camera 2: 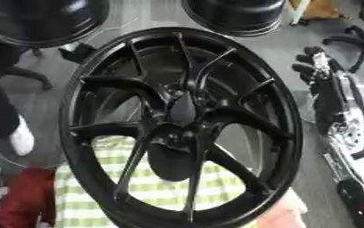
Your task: Pull the pin out of the wheel hub.
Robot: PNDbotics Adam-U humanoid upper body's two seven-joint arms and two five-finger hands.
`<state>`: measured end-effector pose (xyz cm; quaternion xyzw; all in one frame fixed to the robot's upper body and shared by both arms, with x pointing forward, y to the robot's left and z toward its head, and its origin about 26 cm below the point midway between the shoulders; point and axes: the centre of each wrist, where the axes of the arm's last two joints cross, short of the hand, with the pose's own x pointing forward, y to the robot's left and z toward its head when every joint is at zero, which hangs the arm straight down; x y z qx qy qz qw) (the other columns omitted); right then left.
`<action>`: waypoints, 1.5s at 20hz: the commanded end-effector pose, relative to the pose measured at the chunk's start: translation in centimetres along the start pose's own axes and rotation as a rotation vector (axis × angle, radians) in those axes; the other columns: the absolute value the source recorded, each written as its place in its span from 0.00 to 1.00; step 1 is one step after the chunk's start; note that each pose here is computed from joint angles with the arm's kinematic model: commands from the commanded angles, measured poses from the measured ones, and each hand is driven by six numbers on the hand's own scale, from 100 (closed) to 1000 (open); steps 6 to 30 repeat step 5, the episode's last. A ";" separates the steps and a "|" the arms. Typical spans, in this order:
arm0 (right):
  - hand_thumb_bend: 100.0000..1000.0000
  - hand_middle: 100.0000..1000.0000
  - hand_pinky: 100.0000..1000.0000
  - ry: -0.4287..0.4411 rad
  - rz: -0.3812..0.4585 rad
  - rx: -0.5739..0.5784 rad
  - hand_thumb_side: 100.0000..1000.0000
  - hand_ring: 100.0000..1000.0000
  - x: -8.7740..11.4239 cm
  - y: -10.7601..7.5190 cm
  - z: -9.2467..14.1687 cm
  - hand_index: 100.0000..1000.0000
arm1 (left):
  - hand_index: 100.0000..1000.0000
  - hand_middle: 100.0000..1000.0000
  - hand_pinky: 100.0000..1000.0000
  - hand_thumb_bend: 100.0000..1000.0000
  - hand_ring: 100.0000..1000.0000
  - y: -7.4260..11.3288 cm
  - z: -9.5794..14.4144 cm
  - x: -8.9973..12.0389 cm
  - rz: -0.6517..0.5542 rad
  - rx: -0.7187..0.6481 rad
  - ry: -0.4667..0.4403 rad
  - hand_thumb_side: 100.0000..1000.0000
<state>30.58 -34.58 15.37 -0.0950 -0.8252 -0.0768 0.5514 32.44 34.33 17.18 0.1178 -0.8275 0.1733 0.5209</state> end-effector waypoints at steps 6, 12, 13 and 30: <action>0.00 0.73 0.95 -0.025 0.003 0.001 0.69 0.78 0.6 -0.2 -0.3 0.80 | 0.83 0.80 0.58 0.23 0.79 -0.3 0.0 1.1 -0.030 -0.013 -0.055 0.74; 0.00 0.73 0.95 -0.025 0.003 0.001 0.69 0.78 0.6 -0.2 -0.3 0.80 | 0.83 0.80 0.58 0.23 0.79 -0.3 0.0 1.1 -0.030 -0.013 -0.055 0.74; 0.00 0.73 0.95 -0.025 0.003 0.001 0.69 0.78 0.6 -0.2 -0.3 0.80 | 0.83 0.80 0.58 0.23 0.79 -0.3 0.0 1.1 -0.030 -0.013 -0.055 0.74; 0.00 0.73 0.95 -0.025 0.003 0.001 0.69 0.78 0.6 -0.2 -0.3 0.80 | 0.83 0.80 0.58 0.23 0.79 -0.3 0.0 1.1 -0.030 -0.013 -0.055 0.74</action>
